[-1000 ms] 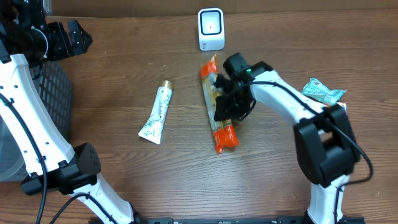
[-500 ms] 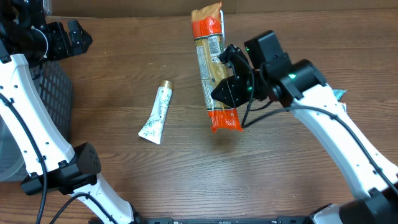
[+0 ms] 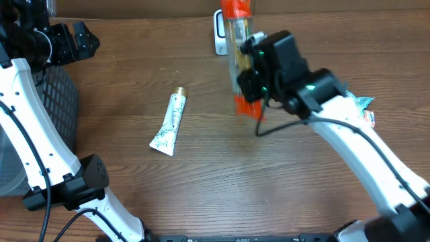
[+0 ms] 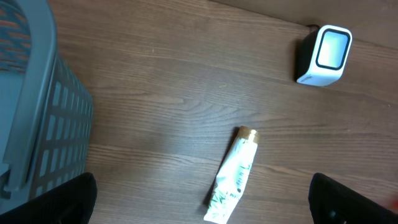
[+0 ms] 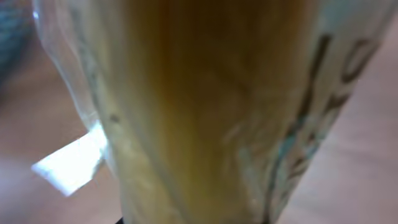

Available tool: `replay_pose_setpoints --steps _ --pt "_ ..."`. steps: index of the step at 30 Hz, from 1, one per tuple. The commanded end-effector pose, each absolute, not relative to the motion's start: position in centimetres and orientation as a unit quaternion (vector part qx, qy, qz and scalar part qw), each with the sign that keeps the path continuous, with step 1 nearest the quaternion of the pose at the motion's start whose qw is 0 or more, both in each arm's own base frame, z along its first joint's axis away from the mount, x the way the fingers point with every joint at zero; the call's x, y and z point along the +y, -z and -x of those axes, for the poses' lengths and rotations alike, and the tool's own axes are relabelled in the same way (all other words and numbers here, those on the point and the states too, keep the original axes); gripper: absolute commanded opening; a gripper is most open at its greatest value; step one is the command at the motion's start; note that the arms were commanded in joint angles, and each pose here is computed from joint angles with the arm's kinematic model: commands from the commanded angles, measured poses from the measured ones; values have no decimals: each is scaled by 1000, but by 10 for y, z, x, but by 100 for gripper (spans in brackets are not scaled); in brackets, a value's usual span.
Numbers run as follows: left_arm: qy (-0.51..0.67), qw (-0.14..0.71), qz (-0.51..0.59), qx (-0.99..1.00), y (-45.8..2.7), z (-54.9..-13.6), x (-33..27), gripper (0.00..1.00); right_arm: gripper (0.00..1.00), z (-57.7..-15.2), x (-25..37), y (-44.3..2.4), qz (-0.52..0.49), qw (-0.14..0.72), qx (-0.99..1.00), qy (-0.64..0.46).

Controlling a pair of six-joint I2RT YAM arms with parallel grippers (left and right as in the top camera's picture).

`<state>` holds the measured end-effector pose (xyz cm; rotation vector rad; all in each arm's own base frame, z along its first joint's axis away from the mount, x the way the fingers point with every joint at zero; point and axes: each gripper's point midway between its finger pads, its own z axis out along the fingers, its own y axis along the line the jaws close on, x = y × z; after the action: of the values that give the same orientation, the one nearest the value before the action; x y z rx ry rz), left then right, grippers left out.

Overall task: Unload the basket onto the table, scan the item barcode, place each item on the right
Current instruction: 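Lift the bread bag and hold it over the scanner window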

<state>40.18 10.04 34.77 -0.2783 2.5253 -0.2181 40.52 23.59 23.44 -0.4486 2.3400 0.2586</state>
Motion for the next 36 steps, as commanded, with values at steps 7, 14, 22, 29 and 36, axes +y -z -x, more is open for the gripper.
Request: replay_pose_setpoints --steps 7,14,22,29,36 --pt "84 292 91 948 -347 -403 96 99 4 -528 181 -216 231 462 793 322" --pt "84 292 91 948 -347 -403 96 100 4 -581 174 -201 281 477 708 440" --pt "84 292 91 948 -347 -403 96 100 4 -613 148 -158 348 426 635 542" --pt "84 292 91 948 -347 -403 96 100 4 -621 152 -146 366 440 627 529" --pt "84 292 91 948 -347 -403 96 100 4 -635 159 -166 347 465 619 529"
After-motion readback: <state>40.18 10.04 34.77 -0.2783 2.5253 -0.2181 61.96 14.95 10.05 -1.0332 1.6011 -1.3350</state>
